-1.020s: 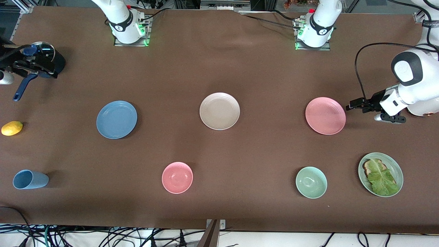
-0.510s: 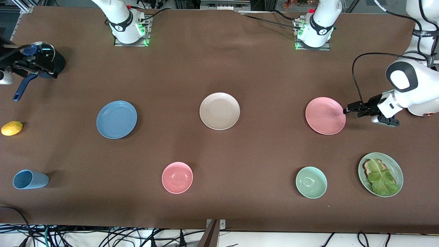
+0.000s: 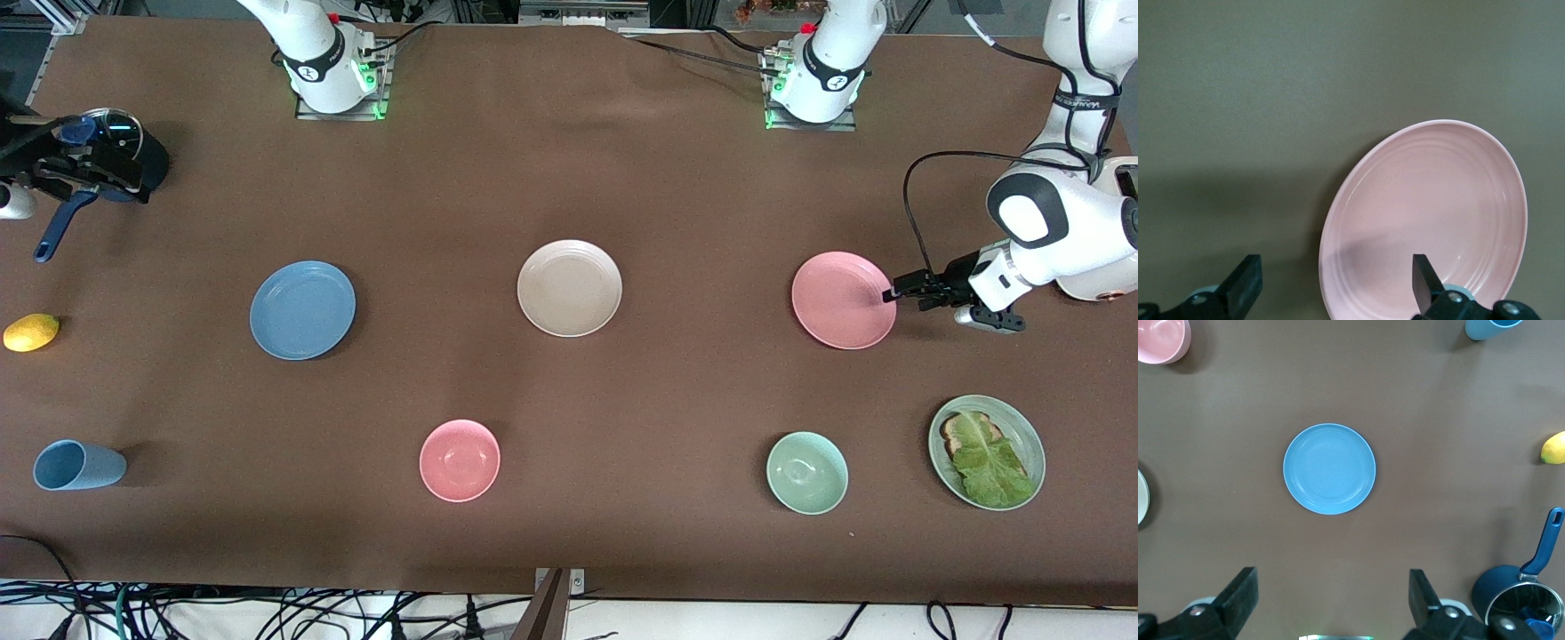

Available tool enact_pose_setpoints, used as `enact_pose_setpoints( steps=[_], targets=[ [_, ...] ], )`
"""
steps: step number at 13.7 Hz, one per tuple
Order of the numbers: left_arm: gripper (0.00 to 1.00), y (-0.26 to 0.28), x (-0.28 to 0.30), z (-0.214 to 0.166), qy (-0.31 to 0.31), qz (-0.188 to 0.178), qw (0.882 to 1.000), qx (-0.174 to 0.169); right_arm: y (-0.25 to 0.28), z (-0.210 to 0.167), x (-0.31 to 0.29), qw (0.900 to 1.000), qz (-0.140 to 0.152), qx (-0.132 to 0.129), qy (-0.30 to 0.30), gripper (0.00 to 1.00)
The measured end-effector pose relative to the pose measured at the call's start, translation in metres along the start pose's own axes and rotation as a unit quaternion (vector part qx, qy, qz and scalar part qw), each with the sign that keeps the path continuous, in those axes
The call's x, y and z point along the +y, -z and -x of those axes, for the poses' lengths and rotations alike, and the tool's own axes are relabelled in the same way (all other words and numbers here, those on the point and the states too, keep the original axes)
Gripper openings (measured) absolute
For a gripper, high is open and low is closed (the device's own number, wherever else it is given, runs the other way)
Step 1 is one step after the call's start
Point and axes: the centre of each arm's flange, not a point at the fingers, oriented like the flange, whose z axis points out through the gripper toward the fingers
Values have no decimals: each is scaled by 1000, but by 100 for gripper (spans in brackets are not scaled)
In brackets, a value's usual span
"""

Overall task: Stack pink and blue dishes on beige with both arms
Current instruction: 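Lower the left gripper onto the pink plate rim and close it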

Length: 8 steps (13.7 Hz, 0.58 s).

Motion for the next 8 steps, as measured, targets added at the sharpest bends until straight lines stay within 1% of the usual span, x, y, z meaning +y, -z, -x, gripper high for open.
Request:
enact_pose_setpoints(
  steps=[3,8],
  targets=[
    [100,-16,-1,0,-5,10,1000,11,0,0,0,1000,0,0,0,100],
    [100,-26,4,8,-18,3,1000,11,0,0,0,1000,0,0,0,100]
  ],
)
